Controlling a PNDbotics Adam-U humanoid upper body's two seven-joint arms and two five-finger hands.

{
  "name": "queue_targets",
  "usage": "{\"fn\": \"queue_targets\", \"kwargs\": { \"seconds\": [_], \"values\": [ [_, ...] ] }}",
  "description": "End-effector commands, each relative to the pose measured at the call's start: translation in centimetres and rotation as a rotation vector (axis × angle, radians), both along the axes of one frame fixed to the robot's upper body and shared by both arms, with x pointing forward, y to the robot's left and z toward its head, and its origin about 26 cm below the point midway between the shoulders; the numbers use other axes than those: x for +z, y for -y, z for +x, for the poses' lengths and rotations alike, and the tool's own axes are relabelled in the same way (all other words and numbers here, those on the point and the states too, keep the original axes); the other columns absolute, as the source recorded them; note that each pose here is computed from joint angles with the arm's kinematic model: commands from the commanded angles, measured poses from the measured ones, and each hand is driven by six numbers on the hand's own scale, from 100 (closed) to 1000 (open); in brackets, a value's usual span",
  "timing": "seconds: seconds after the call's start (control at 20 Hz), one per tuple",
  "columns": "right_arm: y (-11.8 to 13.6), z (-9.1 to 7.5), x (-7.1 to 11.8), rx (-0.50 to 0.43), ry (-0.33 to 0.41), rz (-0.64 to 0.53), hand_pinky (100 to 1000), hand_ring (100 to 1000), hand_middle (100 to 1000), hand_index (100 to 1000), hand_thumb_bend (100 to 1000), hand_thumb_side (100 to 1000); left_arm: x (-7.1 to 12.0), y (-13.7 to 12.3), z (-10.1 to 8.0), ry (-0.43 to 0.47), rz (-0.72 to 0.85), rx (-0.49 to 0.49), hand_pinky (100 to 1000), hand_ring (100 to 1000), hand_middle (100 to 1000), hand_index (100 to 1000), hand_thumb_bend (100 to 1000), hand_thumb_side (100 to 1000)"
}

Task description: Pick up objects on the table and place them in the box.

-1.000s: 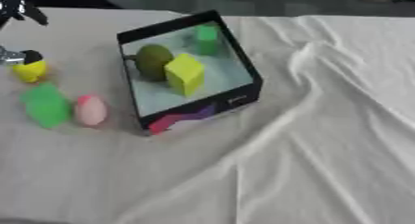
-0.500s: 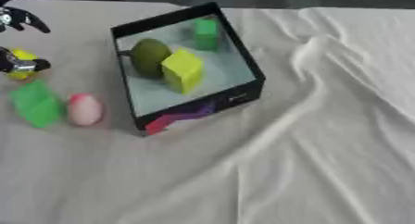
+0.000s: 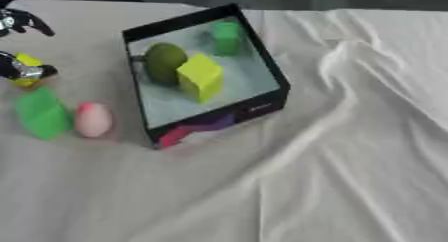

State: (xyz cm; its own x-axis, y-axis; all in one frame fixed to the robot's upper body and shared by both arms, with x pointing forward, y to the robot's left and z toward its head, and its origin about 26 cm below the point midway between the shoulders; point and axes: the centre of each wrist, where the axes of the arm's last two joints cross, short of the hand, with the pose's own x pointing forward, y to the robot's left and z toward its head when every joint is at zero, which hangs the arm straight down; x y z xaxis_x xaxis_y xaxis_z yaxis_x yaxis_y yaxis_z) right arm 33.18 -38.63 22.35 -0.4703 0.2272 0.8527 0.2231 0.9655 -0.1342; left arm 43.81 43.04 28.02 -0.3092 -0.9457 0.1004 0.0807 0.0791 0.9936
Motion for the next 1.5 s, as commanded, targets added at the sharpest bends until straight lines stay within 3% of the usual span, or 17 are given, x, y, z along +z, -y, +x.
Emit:
{"fn": "queue_targets", "kwargs": {
  "seconds": [0.05, 0.4, 0.7, 1.05, 1.5],
  "values": [
    [0.5, -0.2, 0.9, -0.01, 0.023, -0.022, 860, 746, 774, 869, 100, 615, 2.2, -1.6, -0.9, 0.056, 0.008, 0.056, 909, 963, 843, 858, 472, 381],
    [0.4, -0.2, 1.0, 0.003, 0.027, -0.025, 859, 746, 769, 870, 100, 616, 1.8, -3.1, -1.4, 0.05, 0.04, 0.161, 913, 961, 847, 866, 521, 386],
    [0.4, -0.2, 0.7, 0.003, 0.021, -0.029, 860, 746, 768, 870, 100, 621, 1.0, -5.2, -2.3, 0.062, 0.054, 0.278, 914, 960, 849, 864, 568, 332],
    [0.1, -0.1, 0.8, 0.012, 0.025, -0.032, 862, 746, 768, 869, 100, 625, 0.0, -6.8, -2.8, 0.111, 0.017, 0.394, 910, 957, 845, 866, 541, 322],
    [0.2, -0.1, 0.5, 0.009, 0.017, -0.03, 865, 747, 770, 868, 100, 632, -1.0, -7.4, -2.7, 0.068, 0.032, 0.476, 896, 941, 833, 825, 493, 282]
  ]
}}
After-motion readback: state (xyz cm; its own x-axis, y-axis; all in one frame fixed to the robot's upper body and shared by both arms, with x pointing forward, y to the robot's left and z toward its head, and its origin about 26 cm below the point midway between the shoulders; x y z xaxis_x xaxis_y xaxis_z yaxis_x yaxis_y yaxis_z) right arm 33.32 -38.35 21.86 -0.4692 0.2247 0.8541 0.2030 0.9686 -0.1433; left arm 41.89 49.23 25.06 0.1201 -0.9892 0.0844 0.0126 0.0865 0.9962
